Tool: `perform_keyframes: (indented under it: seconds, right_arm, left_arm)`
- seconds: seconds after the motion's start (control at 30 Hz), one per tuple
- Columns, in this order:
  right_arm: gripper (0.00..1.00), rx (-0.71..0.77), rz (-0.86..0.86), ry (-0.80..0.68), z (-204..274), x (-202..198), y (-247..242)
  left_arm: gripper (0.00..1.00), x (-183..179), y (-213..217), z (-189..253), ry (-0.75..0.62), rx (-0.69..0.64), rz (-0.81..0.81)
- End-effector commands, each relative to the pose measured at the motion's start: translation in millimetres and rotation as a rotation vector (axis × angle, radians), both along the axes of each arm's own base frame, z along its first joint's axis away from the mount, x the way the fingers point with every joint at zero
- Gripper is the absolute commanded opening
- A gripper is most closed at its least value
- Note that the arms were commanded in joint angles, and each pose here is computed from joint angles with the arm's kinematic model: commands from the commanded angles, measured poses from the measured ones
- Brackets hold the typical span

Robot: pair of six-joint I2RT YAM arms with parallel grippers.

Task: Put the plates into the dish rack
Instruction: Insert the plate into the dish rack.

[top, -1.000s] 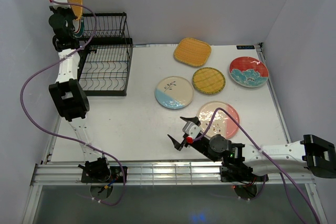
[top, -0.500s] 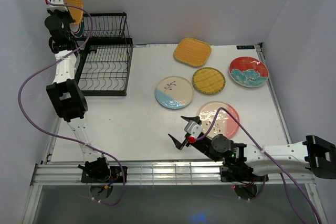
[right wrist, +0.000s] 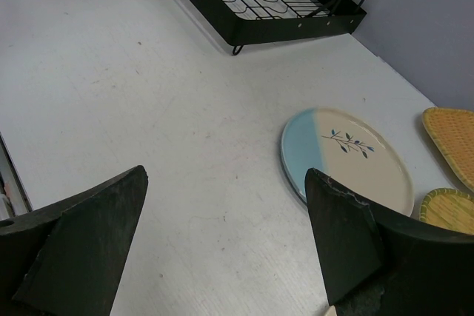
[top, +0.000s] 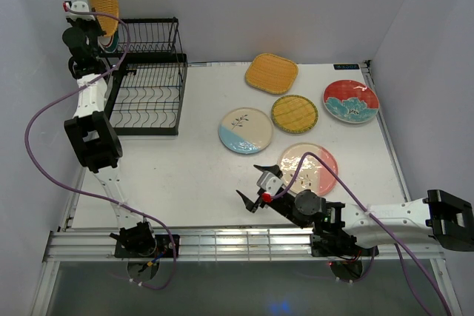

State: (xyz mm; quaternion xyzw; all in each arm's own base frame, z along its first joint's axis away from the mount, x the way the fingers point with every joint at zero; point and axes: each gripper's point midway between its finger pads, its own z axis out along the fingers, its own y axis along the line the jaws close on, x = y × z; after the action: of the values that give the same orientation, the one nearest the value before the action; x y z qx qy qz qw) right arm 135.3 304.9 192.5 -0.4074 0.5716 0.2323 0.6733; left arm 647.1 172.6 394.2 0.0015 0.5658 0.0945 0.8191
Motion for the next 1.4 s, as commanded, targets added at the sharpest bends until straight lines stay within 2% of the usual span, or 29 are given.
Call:
perform_keyframes:
  seconds: [0.0, 0.23, 0.7, 1.17, 1.37]
  right_arm:
    - [0.92, 0.092, -0.005, -0.003, 29.9, 2.1, 5.9]
    - [0.92, 0.092, 0.001, -0.003, 30.6, 1.4, 7.5]
    - [0.92, 0.093, 0.001, -0.004, 30.9, 1.3, 7.1]
    - [0.92, 0.097, 0.001, -0.006, 30.9, 1.0, 4.6]
    - [0.92, 0.094, 0.002, -0.005, 30.2, 0.9, 5.4]
  left_arm:
    - [0.0, -14.0, 8.0, 9.7, -0.008, 0.006, 0.015]
    - [0.0, -23.6, 1.8, -6.3, 0.003, 0.024, -0.002]
    - [0.0, -23.9, -21.6, -36.8, -0.002, 0.14, 0.031]
    - [0.0, -10.3, -28.1, -31.3, -0.025, 0.196, 0.055]
    - [0.0, -4.0, -23.5, -9.5, -0.068, 0.207, 0.077]
